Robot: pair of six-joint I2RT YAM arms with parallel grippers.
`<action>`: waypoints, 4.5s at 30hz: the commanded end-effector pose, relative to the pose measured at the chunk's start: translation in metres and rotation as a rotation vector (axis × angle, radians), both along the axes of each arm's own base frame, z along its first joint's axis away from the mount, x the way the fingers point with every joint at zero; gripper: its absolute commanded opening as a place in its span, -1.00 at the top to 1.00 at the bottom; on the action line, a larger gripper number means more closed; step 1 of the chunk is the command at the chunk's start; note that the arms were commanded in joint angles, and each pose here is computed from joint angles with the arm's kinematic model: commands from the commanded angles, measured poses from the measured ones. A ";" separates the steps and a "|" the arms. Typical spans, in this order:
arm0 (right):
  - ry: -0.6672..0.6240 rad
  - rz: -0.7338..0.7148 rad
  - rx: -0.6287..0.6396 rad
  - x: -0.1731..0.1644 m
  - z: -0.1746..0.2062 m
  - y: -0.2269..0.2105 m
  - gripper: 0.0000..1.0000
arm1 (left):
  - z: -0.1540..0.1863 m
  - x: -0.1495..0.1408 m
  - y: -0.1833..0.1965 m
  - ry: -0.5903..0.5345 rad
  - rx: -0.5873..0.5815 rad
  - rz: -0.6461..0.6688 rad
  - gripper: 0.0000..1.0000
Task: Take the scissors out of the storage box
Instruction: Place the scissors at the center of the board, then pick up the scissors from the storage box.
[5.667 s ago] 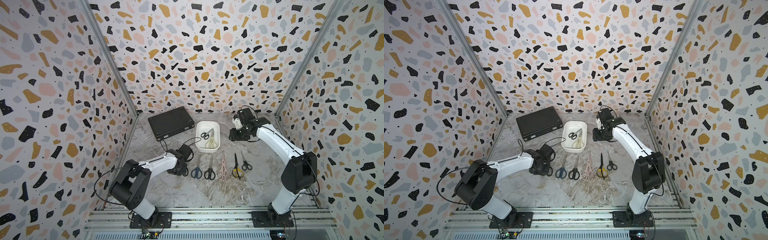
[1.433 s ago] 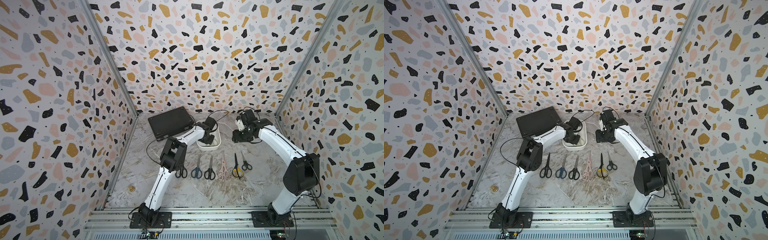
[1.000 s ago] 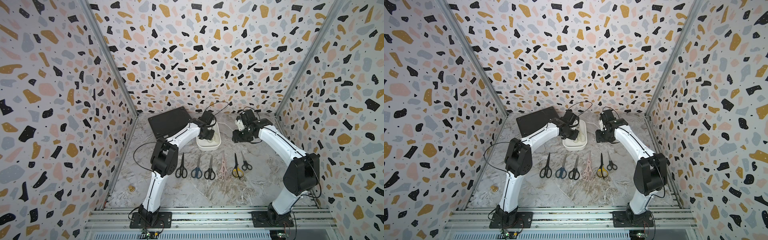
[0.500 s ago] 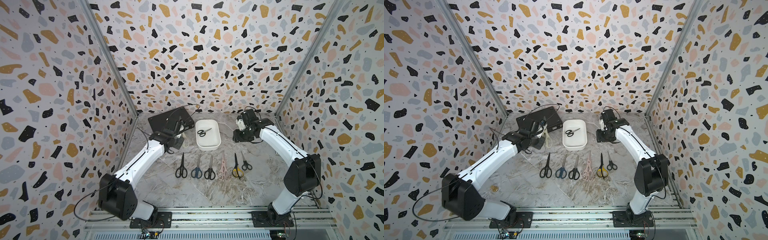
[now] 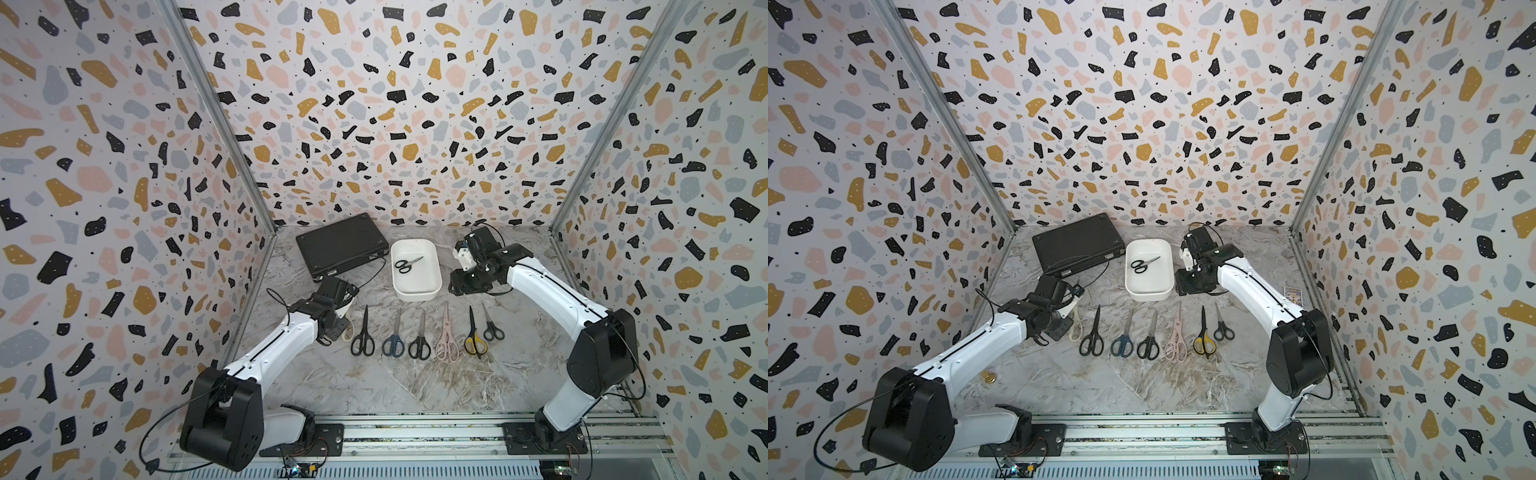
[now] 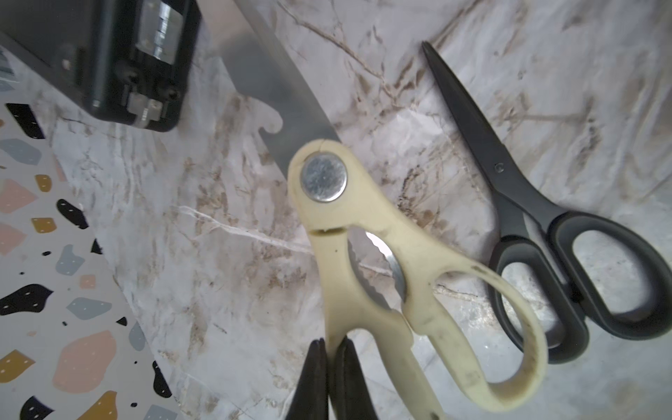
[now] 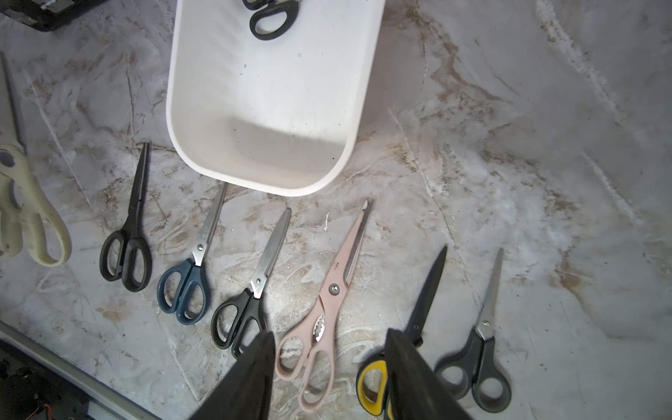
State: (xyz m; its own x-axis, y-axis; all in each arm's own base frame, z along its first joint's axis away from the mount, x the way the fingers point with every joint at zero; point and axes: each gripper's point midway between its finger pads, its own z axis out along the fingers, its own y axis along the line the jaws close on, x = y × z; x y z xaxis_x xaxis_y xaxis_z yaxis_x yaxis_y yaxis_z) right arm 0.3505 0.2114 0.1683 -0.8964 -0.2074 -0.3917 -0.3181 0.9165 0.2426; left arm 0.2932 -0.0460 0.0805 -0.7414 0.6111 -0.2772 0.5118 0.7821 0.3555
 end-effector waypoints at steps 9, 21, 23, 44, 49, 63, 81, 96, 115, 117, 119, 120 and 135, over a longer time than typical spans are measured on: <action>-0.021 -0.003 0.016 -0.006 0.017 0.000 -0.09 | -0.028 0.007 0.009 0.086 0.067 0.027 1.00; -0.017 0.009 0.020 -0.007 0.016 0.003 -0.09 | -0.007 0.002 0.017 0.047 0.026 0.049 1.00; -0.016 0.014 0.019 -0.007 0.016 0.005 -0.09 | -0.015 0.000 0.014 0.065 0.007 0.049 1.00; -0.047 0.012 -0.022 -0.003 0.021 -0.001 -0.10 | 0.066 0.035 -0.006 -0.084 0.006 0.072 -0.99; -0.080 -0.027 -0.044 0.011 0.030 -0.012 -0.10 | 0.135 0.068 -0.120 -0.294 -0.430 -0.091 -0.99; -0.153 -0.165 -0.070 0.036 0.055 -0.060 -0.11 | 0.150 0.154 -0.238 -0.181 -0.718 -0.310 0.45; -0.116 -0.146 -0.056 0.038 0.040 -0.054 -0.10 | -0.003 0.207 -0.247 0.027 -0.366 -0.091 0.68; -0.085 -0.134 -0.042 0.037 0.027 -0.049 -0.11 | -0.039 0.228 -0.243 0.001 -0.304 -0.053 0.60; -0.051 -0.128 -0.024 0.036 0.017 -0.044 -0.11 | -0.081 0.217 -0.250 0.139 -0.264 -0.105 0.66; -0.058 -0.128 -0.026 0.037 0.019 -0.045 -0.11 | -0.086 0.208 -0.247 0.185 -0.256 -0.107 0.73; -0.064 -0.127 -0.028 0.037 0.020 -0.045 -0.11 | -0.091 0.199 -0.245 0.224 -0.251 -0.109 0.78; -0.064 -0.126 -0.028 0.037 0.021 -0.045 -0.11 | -0.092 0.196 -0.245 0.236 -0.251 -0.112 0.82; -0.095 -0.134 -0.030 0.034 0.033 -0.050 -0.11 | 0.065 0.214 -0.272 -0.029 -0.539 -0.099 1.00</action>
State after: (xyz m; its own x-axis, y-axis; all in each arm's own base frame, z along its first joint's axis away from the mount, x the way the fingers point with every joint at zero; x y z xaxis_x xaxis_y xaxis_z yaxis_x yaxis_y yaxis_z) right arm 0.3887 0.1650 0.1828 -0.8952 -0.1061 -0.4328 -0.2080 0.9585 0.1952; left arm 0.4999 -0.3082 0.0610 -0.7308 0.5319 -0.4278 0.6051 0.7948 -0.0456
